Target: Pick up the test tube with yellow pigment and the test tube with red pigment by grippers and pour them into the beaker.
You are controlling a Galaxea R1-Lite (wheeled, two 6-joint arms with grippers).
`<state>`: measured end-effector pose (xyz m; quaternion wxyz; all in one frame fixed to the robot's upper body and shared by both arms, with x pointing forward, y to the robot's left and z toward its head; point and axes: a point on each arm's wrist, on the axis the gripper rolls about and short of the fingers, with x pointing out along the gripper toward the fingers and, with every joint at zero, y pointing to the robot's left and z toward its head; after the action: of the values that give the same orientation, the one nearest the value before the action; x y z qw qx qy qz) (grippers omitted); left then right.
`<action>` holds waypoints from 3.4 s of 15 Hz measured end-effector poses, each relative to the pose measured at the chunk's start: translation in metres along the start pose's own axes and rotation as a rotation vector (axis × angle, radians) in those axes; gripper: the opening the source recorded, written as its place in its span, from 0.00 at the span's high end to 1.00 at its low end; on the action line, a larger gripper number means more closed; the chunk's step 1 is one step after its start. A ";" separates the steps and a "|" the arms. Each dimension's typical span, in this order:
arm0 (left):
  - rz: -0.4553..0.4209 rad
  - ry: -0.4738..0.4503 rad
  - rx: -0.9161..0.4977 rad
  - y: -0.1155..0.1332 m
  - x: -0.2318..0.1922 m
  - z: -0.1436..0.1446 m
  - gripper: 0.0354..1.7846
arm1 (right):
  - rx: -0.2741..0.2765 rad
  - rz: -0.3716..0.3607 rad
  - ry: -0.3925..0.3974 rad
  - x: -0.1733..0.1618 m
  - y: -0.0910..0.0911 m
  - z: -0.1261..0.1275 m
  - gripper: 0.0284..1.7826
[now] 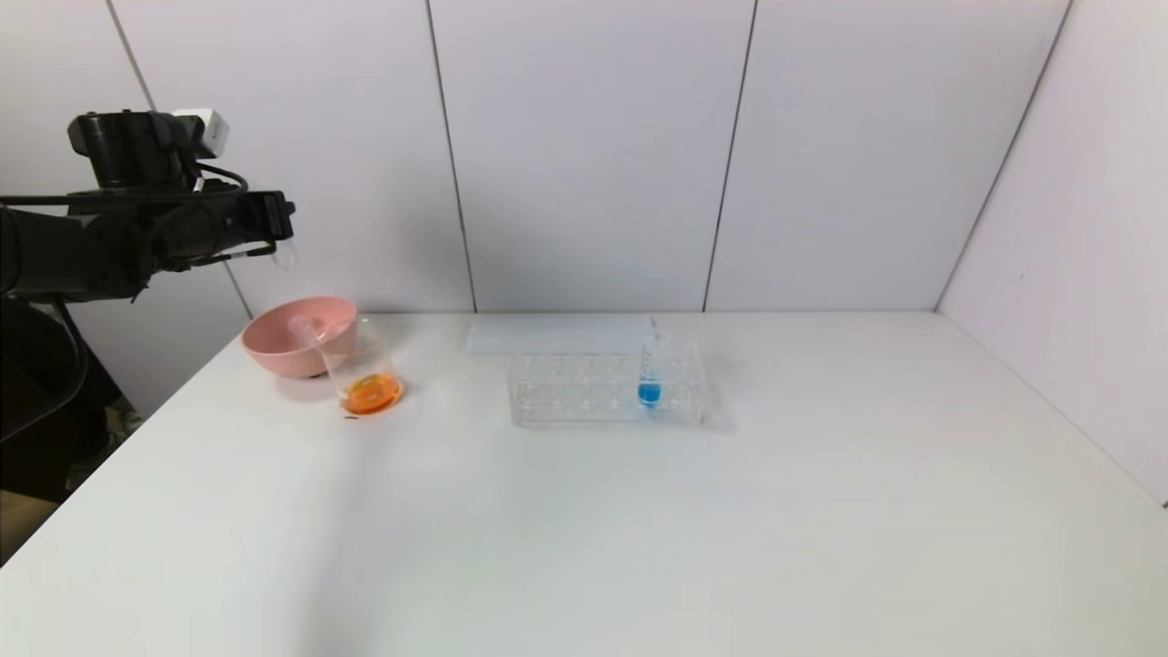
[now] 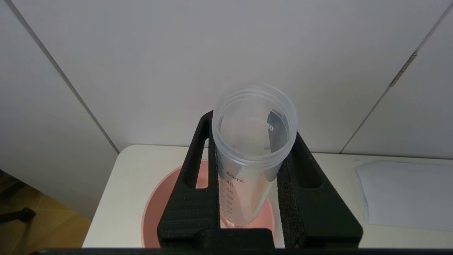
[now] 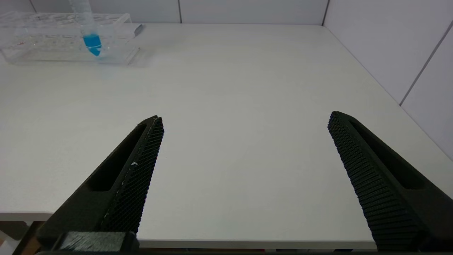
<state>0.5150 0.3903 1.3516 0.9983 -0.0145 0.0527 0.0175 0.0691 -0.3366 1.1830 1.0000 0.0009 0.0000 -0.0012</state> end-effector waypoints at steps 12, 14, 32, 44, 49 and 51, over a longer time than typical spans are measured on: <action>0.026 0.113 -0.016 0.024 0.049 -0.059 0.75 | 0.000 0.000 0.000 0.000 0.000 0.000 0.05; 0.020 0.135 -0.015 0.022 0.054 -0.069 0.75 | 0.000 0.000 0.000 0.000 0.000 0.000 0.05; 0.005 0.190 -0.015 0.011 0.066 -0.094 0.50 | 0.000 0.000 0.000 0.000 0.000 0.000 0.05; 0.011 0.153 -0.010 0.013 0.049 -0.072 0.01 | 0.000 0.000 0.000 0.000 0.000 0.000 0.05; 0.017 0.112 0.010 0.010 0.004 -0.035 0.01 | 0.000 0.000 0.000 0.000 0.000 0.000 0.05; 0.018 0.092 0.020 0.007 -0.024 -0.019 0.01 | 0.000 0.000 0.000 0.000 0.000 0.000 0.05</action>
<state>0.4894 0.3962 1.3353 0.9947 -0.0047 0.0990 0.0255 0.0691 -0.3366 1.1830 1.0000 0.0009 0.0000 -0.0012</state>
